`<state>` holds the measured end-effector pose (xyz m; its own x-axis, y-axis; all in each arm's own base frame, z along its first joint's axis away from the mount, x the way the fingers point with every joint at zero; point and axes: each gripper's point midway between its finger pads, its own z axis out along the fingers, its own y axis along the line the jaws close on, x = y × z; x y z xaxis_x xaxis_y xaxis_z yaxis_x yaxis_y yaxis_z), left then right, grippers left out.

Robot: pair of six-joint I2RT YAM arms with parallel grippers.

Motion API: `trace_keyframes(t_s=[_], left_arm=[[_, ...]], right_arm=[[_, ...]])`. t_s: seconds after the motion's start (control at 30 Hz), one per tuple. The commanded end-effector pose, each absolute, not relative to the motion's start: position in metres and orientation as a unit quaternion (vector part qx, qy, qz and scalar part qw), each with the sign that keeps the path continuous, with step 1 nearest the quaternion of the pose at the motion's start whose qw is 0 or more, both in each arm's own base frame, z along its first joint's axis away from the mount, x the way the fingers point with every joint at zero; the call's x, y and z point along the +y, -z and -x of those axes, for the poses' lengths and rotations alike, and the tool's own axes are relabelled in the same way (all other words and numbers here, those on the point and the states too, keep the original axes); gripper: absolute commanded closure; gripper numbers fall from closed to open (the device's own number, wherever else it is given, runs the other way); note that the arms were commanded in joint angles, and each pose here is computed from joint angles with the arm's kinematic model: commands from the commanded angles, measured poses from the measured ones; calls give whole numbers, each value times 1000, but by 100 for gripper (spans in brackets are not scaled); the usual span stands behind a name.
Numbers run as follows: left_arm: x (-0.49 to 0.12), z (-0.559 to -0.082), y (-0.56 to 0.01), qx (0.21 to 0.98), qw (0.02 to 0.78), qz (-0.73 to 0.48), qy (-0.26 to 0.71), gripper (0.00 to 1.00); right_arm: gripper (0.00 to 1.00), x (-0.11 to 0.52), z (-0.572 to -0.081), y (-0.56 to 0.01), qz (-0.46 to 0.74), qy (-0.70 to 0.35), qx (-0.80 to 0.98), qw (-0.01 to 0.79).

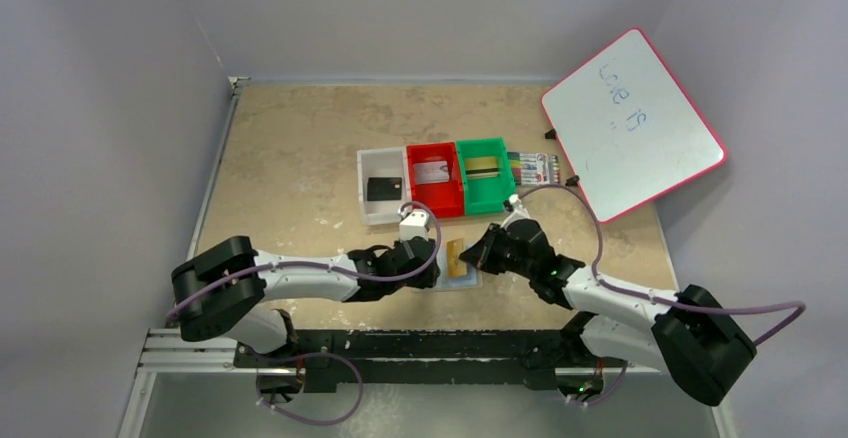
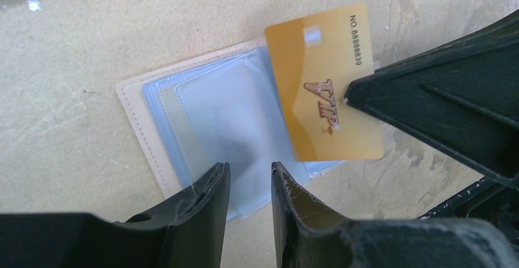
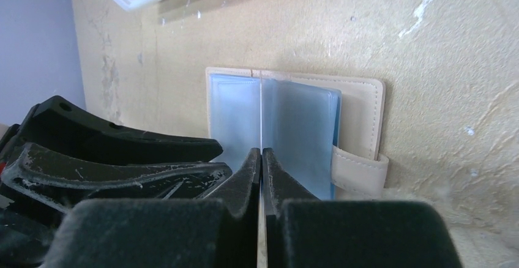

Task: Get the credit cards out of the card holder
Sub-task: Remove the credit card from the card holder.

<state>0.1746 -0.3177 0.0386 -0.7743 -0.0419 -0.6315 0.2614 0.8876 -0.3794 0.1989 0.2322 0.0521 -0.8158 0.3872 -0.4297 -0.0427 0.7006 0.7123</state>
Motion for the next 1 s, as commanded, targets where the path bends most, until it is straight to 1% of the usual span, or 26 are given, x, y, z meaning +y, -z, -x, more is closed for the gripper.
trace_keyframes(t_s=[0.0, 0.13, 0.2, 0.27, 0.33, 0.37, 0.47, 0.6, 0.7, 0.8, 0.97], left_arm=[[-312, -181, -57, 901, 363, -50, 234, 69], [-309, -186, -72, 893, 380, -42, 237, 66], [-305, -189, -84, 888, 394, -42, 232, 64], [-296, -193, -96, 885, 409, -44, 216, 61], [-286, -198, -110, 880, 427, -41, 201, 57], [-280, -199, -115, 879, 436, -41, 192, 55], [-259, -206, -136, 869, 465, -31, 165, 47], [-230, -213, -149, 863, 488, -24, 125, 36], [-210, -220, -151, 868, 487, -19, 94, 35], [-197, -222, -164, 865, 496, -23, 69, 34], [-176, -225, -193, 847, 529, -31, 40, 32]], right_arm=[[100, 229, -216, -79, -62, -358, 865, 347], [100, 228, -220, -102, -28, -367, 843, 391], [100, 225, -223, -118, -8, -370, 824, 428], [100, 215, -234, -142, 19, -353, 792, 498], [100, 210, -235, -164, 49, -349, 760, 546], [100, 209, -233, -176, 70, -350, 741, 569], [100, 216, -218, -200, 191, -348, 676, 621], [100, 212, -218, -211, 255, -300, 660, 640], [100, 216, -219, -225, 286, -290, 632, 659], [100, 219, -227, -233, 300, -270, 623, 670], [100, 207, -264, -238, 319, -155, 647, 675]])
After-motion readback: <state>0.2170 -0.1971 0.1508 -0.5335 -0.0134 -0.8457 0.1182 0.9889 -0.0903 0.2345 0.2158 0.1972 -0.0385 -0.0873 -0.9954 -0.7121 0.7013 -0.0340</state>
